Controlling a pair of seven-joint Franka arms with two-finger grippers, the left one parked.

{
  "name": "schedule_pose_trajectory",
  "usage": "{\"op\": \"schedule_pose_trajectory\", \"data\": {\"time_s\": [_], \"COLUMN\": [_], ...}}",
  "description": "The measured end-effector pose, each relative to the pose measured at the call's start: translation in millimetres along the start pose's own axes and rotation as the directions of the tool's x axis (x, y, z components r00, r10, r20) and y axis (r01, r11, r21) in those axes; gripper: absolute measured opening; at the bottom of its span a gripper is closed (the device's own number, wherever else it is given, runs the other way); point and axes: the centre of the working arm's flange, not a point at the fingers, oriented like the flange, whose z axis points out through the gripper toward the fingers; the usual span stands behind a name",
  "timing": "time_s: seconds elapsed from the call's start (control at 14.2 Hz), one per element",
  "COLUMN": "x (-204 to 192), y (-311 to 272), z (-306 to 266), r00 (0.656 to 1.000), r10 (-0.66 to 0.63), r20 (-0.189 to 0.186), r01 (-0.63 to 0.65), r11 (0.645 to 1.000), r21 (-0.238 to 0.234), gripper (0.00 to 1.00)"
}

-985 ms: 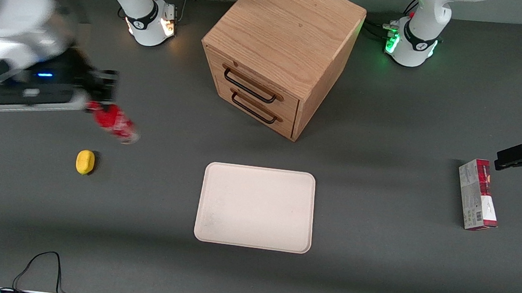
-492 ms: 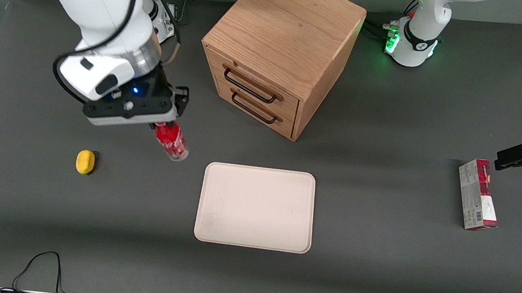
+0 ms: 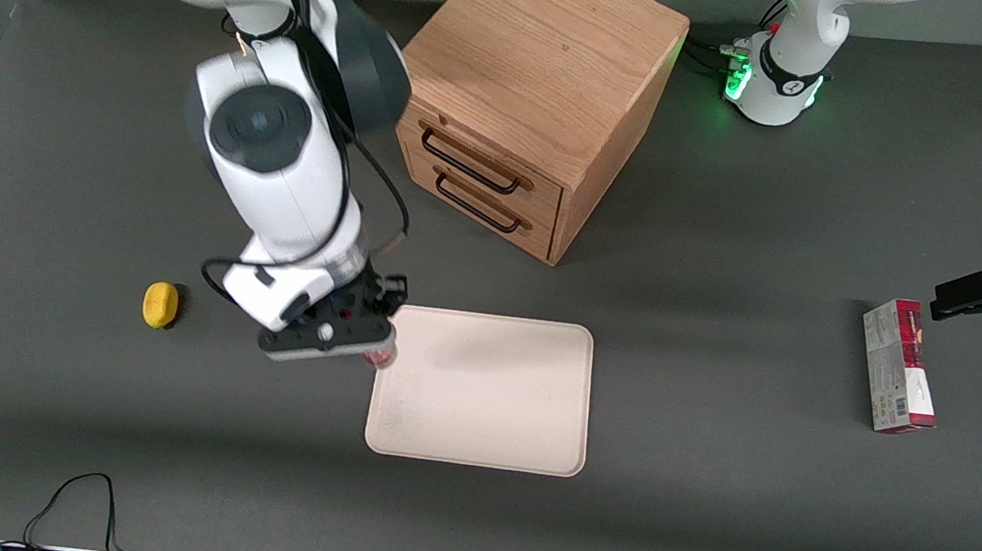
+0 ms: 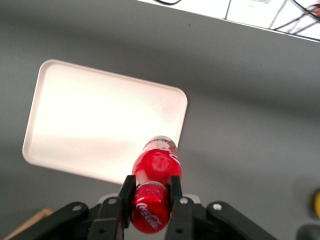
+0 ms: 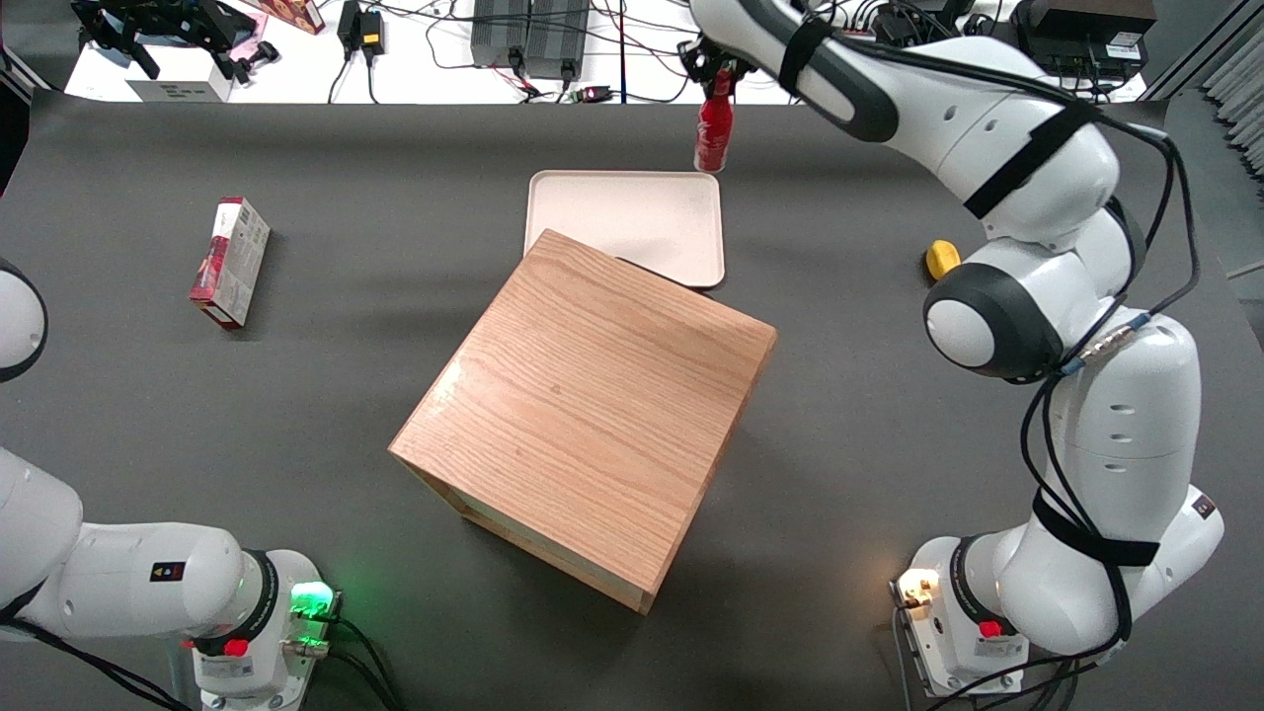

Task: Place coke bottle on tray
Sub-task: 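Carry the bottle with the right gripper over the cream tray, then lower the bottle onto the tray corner and open the right gripper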

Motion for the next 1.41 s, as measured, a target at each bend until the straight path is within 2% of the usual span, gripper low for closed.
{"op": "schedule_pose_trajectory", "data": {"time_s": [0.28, 0.63, 1.06, 1.13, 1.41], "x": [10, 8, 8, 9, 10], "y": [7, 11, 8, 8, 5], "z": [71, 147, 173, 173, 166], "r00": [0.999, 1.000, 1.000, 1.000, 1.000], "r10": [0.009, 0.013, 0.011, 0.012, 0.011], "r20": [-0.038, 0.013, 0.010, 0.007, -0.006], "r01": [-0.008, -0.013, -0.012, -0.012, -0.010], "r11": [1.000, 1.000, 1.000, 1.000, 1.000], "r21": [0.020, 0.009, 0.015, 0.017, 0.026], "gripper": [0.32, 0.32, 0.32, 0.37, 0.78]}}
